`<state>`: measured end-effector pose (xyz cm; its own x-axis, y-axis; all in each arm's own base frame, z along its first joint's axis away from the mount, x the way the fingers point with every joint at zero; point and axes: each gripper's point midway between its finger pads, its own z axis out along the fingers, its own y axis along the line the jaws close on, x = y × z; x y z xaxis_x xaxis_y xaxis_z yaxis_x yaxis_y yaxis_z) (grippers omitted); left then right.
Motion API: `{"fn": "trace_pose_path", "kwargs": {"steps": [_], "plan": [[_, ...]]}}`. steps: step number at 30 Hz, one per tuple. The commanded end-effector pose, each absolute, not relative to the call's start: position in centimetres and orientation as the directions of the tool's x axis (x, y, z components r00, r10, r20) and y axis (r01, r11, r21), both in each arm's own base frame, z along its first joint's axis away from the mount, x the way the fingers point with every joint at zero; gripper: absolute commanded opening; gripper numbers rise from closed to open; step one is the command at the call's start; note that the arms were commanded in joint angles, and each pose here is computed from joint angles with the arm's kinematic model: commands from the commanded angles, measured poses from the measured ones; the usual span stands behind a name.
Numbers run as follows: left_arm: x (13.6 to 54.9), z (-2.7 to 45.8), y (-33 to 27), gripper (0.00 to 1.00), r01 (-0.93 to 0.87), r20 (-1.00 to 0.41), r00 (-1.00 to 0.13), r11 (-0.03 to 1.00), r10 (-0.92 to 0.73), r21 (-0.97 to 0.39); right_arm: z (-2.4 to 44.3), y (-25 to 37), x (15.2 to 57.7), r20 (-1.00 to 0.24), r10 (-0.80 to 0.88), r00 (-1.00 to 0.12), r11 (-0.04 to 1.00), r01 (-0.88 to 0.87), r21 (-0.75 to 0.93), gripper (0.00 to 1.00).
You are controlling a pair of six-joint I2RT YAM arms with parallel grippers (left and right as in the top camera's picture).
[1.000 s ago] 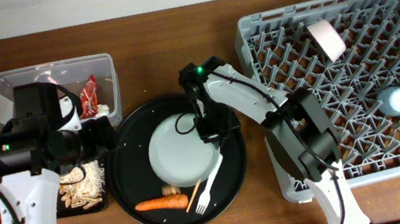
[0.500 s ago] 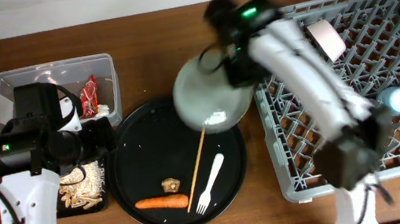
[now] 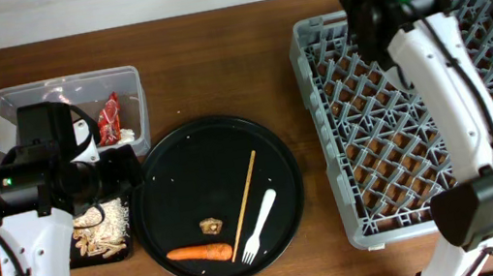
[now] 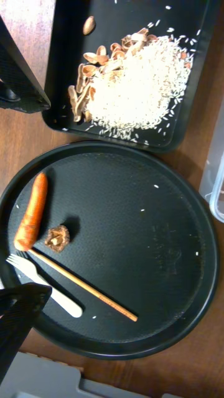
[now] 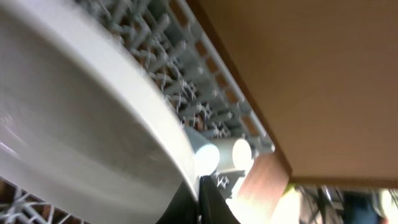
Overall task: Sort waste into correct bins and load items into the dishwasher rack
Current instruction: 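Place the plate upright in the rack with the right gripper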
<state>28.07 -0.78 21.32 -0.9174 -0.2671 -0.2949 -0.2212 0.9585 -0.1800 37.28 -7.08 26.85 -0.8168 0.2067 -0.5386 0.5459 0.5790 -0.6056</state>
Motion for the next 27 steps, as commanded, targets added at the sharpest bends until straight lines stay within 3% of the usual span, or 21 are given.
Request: {"fn": "trace_pose_path", "kwargs": {"steps": [1,5,11,12,13,14,15,21,27], "plan": [[28.1,21.3,-0.4,0.87,-0.229,-0.296,-0.916,0.959,-0.271,-0.166,23.9,-7.5,36.9,-0.543,0.226,-0.809,0.526,0.570,-0.631,0.04],[28.0,21.3,-0.4,0.87,-0.229,-0.296,-0.916,0.959,-0.271,-0.166,20.1,-5.1,37.1,-0.497,0.254,-0.830,0.610,0.536,-0.584,0.04],[28.1,21.3,-0.4,0.87,-0.229,-0.297,-0.916,0.959,-0.271,-0.166,18.9,1.3,37.7,-0.470,0.223,-0.854,0.748,0.459,-0.479,0.07],[28.1,21.3,-0.4,0.87,-0.229,-0.297,-0.916,0.959,-0.271,-0.166,18.8,2.4,37.5,-0.459,0.197,-0.866,0.765,0.428,-0.480,0.30],[28.1,21.3,-0.4,0.87,-0.229,-0.297,-0.916,0.959,-0.270,-0.166,18.8,3.3,37.1,-0.446,0.171,-0.879,0.774,0.400,-0.491,0.42],[28.0,21.2,-0.4,0.87,-0.230,-0.296,-0.916,0.959,-0.271,-0.166,18.8,3.9,36.7,-0.433,0.146,-0.890,0.776,0.375,-0.507,0.74],[28.0,21.2,-0.4,0.87,-0.229,-0.296,-0.916,0.959,-0.270,-0.166,19.0,4.2,36.4,-0.425,0.124,-0.897,0.772,0.356,-0.526,0.99],[28.0,21.2,-0.4,0.87,-0.230,-0.295,-0.916,0.959,-0.271,-0.166,22.0,3.2,34.5,-0.451,0.120,-0.884,0.767,0.371,-0.523,0.99],[28.0,21.2,-0.4,0.87,-0.230,-0.295,-0.916,0.959,-0.271,-0.166,28.5,-3.5,32.3,-0.622,0.314,-0.717,0.718,0.608,-0.338,0.99]]}}
